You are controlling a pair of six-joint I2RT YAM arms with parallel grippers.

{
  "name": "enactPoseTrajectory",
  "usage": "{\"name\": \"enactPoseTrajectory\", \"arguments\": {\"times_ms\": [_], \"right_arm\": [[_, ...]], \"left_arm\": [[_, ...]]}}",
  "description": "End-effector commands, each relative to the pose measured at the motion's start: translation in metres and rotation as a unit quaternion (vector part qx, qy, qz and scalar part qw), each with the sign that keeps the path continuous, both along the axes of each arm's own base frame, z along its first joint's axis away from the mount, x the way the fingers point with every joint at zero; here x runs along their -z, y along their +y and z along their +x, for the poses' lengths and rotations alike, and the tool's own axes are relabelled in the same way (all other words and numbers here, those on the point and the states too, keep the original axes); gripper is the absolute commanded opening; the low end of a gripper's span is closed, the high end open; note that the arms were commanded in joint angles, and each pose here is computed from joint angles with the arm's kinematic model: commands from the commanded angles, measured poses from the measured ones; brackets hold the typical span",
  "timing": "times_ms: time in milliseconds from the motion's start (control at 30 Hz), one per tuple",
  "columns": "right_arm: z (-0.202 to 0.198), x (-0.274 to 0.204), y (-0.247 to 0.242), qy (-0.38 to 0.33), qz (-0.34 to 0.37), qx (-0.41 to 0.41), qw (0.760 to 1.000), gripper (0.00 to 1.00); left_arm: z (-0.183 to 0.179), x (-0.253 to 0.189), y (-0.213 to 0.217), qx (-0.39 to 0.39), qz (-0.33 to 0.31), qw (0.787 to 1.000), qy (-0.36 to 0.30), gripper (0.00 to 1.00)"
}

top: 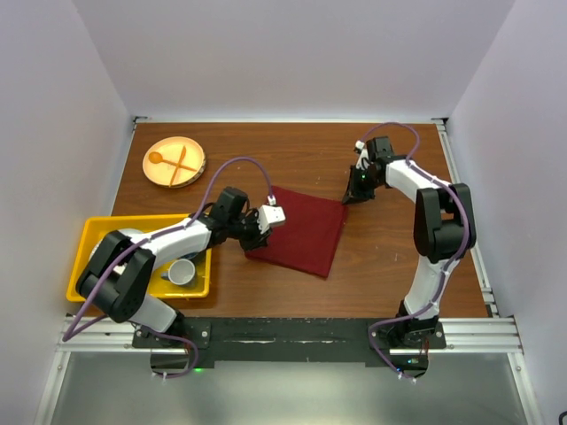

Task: Fold the napkin into a case and place the utensils inside
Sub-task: Smooth out the lower triangle-folded napkin at the center of the board.

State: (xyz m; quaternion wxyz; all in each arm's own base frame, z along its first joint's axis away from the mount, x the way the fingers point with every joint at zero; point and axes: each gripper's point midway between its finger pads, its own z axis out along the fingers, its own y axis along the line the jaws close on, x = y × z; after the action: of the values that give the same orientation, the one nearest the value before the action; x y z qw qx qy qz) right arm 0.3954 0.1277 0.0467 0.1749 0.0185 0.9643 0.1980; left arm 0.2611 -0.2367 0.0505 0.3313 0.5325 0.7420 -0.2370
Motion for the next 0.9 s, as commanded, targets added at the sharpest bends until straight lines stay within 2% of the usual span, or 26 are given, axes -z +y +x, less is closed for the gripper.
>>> {"name": "enactPoseTrajectory", "arguments": {"times_ms": [0,100,233,300,400,433,467,533,600,733,867], "right_arm": [[0.012,0.003,-0.005,-0.016,-0.021,0.001,1.0,0.0],[0.013,-0.011,0.001,-0.022,-0.007,-0.006,1.0,0.0],[0.009,-0.043,0.009,-0.041,0.024,-0.012,0.999,0.0],[0.002,-0.043,0.009,-0.037,0.025,-0.012,0.999,0.0],[-0.006,-0.03,0.007,-0.021,0.02,-0.008,1.0,0.0],[-0.007,-0.026,0.006,-0.016,0.019,-0.007,1.0,0.0],[-0.007,-0.02,0.006,-0.009,0.02,-0.004,1.0,0.0],[-0.006,-0.017,0.007,-0.008,0.021,-0.001,1.0,0.0],[-0.005,-0.012,0.005,-0.005,0.017,0.001,1.0,0.0],[-0.001,-0.005,0.004,-0.004,0.009,0.004,1.0,0.0],[0.001,-0.004,0.003,-0.009,0.008,0.007,1.0,0.0]], "left_arm": [[0.008,-0.001,0.002,-0.005,-0.003,1.0,-0.019,0.3],[0.01,0.001,0.002,-0.008,0.002,1.0,-0.02,0.3],[0.009,-0.021,-0.012,0.008,-0.038,0.999,-0.034,0.33],[0.007,-0.034,-0.03,0.022,-0.043,0.997,-0.053,0.36],[0.006,-0.041,-0.058,0.012,-0.049,0.998,-0.031,0.4],[0.002,-0.045,-0.068,0.008,-0.062,0.998,-0.015,0.45],[-0.006,-0.046,-0.084,0.017,-0.07,0.997,-0.008,0.57],[-0.014,-0.055,-0.111,0.013,-0.088,0.996,-0.017,0.61],[-0.013,-0.059,-0.128,-0.003,-0.102,0.994,-0.029,0.61],[-0.027,-0.055,-0.166,-0.028,-0.108,0.993,-0.036,0.5],[-0.022,-0.049,-0.188,-0.06,-0.099,0.992,-0.046,0.4]]}}
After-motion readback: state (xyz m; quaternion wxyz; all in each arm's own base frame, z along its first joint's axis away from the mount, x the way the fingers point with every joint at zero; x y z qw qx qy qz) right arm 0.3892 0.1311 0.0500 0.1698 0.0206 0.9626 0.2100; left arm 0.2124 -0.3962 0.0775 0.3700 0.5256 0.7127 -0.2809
